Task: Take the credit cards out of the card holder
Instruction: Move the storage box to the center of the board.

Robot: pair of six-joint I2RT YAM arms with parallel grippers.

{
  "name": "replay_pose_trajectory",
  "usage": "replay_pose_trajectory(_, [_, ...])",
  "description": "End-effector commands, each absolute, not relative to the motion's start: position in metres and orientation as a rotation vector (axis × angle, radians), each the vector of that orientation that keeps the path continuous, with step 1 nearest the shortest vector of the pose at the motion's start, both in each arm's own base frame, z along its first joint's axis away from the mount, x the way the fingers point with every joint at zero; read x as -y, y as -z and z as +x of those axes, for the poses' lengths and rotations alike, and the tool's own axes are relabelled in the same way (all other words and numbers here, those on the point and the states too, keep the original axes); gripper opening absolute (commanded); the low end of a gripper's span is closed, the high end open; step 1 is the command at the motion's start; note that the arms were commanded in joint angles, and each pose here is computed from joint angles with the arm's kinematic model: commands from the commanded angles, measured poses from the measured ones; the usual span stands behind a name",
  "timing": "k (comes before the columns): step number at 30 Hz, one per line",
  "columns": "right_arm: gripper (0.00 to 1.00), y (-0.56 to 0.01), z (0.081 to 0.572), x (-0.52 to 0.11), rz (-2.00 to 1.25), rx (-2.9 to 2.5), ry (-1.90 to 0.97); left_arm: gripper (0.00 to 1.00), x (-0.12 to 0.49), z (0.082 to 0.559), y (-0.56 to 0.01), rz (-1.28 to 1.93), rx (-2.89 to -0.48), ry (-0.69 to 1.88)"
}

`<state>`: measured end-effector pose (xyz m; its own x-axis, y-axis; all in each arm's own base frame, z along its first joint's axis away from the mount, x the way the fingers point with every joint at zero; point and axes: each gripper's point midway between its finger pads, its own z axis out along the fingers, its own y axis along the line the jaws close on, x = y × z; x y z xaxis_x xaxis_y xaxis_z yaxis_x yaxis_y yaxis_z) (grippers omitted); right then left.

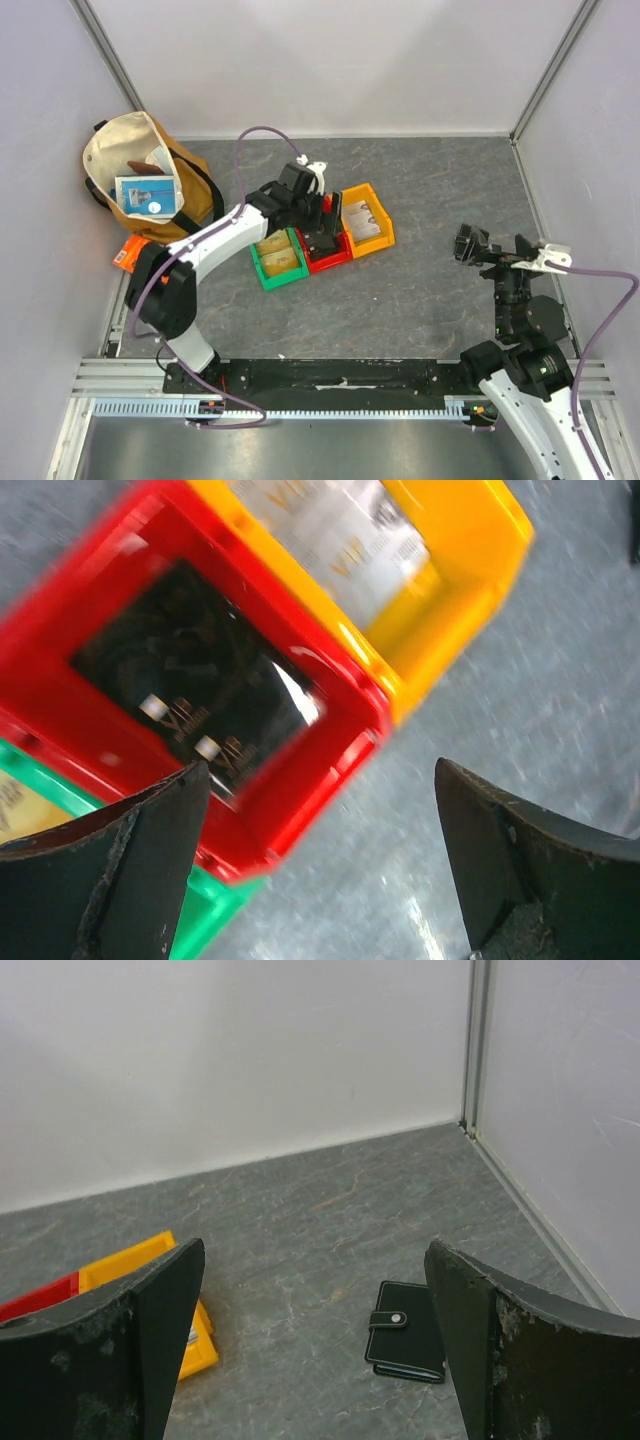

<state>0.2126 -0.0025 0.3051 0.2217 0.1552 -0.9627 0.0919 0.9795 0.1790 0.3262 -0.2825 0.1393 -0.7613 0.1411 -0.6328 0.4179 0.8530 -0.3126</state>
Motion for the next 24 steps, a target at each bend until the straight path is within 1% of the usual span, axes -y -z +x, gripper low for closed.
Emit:
replay_pose_trajectory(1, [0.98,-0.312,0.225,-0.012,0.173,-1.441,-0.074,0.99,0.274,0.378,-0.145,0.319,-2.380,0.588])
replay_pose_trajectory(5, [0.98,-0.289,0.248,-0.020,0.221,-1.631,-0.041,0.99,0.261,0.400,-0.129,0.315,-2.422,0.546])
replay_pose_trajectory(9, [0.98,-0.261,0.274,-0.034,0.190,-1.815,0.007,0.99,0.240,0.427,-0.120,0.284,-2.450,0.521])
replay_pose_trajectory(12, [0.98,-0.242,0.289,-0.044,0.183,-1.914,0.029,0.99,0.228,0.455,-0.127,0.279,-2.422,0.503])
replay_pose_trajectory(17, [0.98,-0.211,0.318,-0.037,0.332,-2.031,0.092,0.99,0.218,0.493,-0.141,0.356,-2.384,0.435])
replay_pose_trajectory(20, [0.98,-0.190,0.332,-0.011,0.457,-2.088,0.122,0.99,0.223,0.495,-0.159,0.391,-2.351,0.455])
replay_pose_trajectory(22, [0.98,-0.173,0.338,0.012,0.527,-2.130,0.180,0.99,0.228,0.488,-0.179,0.377,-2.323,0.506])
replay_pose_trajectory(24, [0.98,-0.149,0.347,0.023,0.559,-2.222,0.158,0.99,0.228,0.479,-0.203,0.337,-2.291,0.555])
